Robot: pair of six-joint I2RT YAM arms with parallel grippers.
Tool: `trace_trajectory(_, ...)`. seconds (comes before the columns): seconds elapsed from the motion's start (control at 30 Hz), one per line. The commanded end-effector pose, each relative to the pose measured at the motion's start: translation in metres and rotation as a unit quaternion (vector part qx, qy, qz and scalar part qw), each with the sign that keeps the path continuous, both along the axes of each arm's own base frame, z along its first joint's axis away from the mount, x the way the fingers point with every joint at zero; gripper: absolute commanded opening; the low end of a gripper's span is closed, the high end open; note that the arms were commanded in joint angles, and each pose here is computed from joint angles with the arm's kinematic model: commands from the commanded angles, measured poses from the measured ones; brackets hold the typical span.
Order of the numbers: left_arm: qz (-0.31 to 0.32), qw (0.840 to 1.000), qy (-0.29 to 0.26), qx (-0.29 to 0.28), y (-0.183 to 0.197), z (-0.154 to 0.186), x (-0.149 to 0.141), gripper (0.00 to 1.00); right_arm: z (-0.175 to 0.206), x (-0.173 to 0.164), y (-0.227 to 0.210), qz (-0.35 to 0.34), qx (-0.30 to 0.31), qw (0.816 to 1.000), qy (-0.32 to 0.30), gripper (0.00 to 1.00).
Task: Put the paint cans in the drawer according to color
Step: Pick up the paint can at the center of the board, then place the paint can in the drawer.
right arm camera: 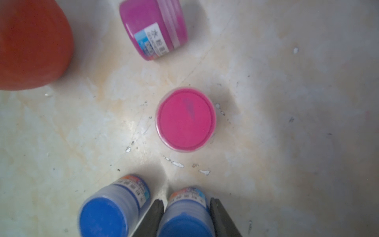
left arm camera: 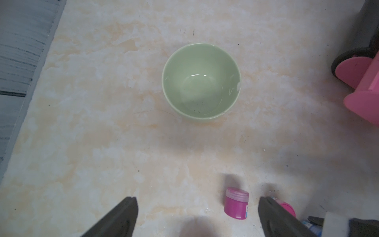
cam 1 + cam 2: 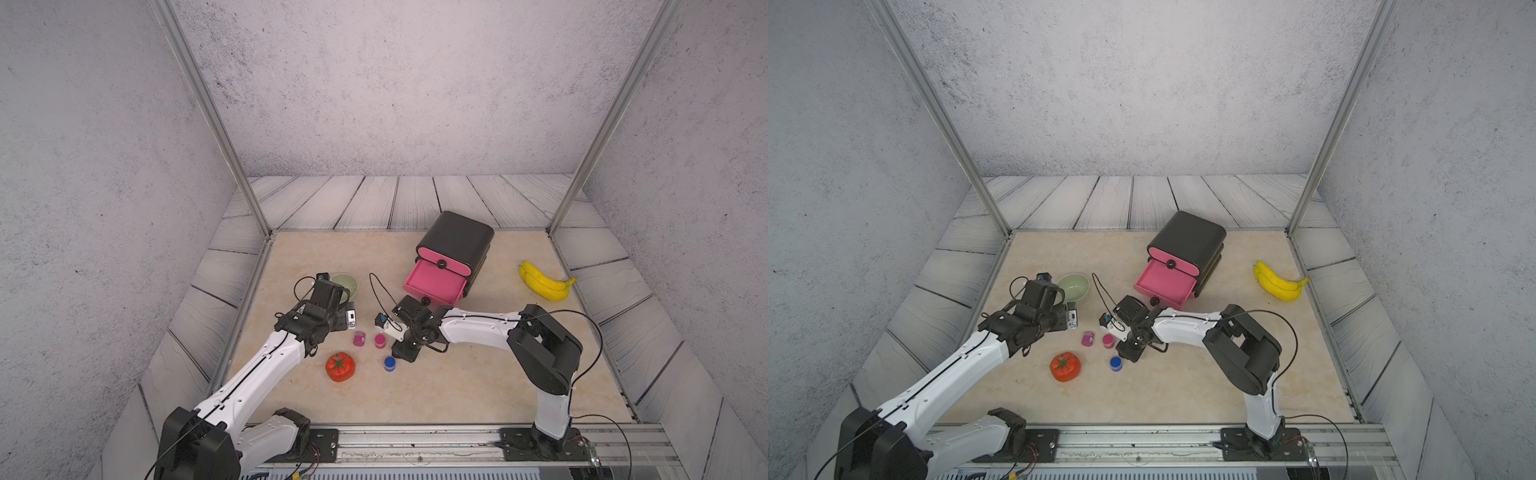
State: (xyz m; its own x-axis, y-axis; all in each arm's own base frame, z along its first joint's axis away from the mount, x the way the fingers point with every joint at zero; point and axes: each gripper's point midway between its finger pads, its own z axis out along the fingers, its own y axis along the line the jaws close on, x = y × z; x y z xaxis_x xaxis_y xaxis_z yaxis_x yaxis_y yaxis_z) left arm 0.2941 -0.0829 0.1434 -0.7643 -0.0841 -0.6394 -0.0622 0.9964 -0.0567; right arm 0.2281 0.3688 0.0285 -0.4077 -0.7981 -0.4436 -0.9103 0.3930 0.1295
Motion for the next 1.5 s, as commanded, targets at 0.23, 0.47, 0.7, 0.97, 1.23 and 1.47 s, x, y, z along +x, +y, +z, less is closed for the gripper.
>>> trace_trajectory(0.23, -0.003, 1.000, -0.003, -0.004, -0.001, 0.009, 0.004, 0.99, 0.049, 0.026, -0.020, -0.070, 0.020, 0.994, -0.087, 0.27)
trace_trajectory(0.47, -0.037, 0.998, -0.007, -0.053, -0.022, 0.015, 0.005, 0.98, 0.114, 0.075, -0.055, -0.173, 0.075, 0.971, -0.148, 0.29)
trace_trajectory(0.7, -0.053, 0.996, -0.002, -0.079, -0.033, 0.018, 0.005, 0.98, 0.134, 0.137, -0.079, -0.257, 0.080, 0.951, -0.154, 0.29)
trace_trajectory(0.97, -0.061, 0.994, 0.002, -0.090, -0.037, 0.019, 0.001, 0.99, 0.110, 0.187, -0.082, -0.318, 0.017, 0.936, -0.150, 0.29)
trace_trajectory(1.23, -0.065, 0.993, 0.003, -0.098, -0.039, 0.022, -0.001, 0.98, 0.092, 0.205, -0.090, -0.365, -0.014, 0.918, -0.153, 0.35)
trace_trajectory(1.47, -0.073, 0.991, 0.006, -0.112, -0.044, 0.028, -0.004, 0.99, 0.098, 0.207, -0.088, -0.371, -0.023, 0.918, -0.141, 0.63)
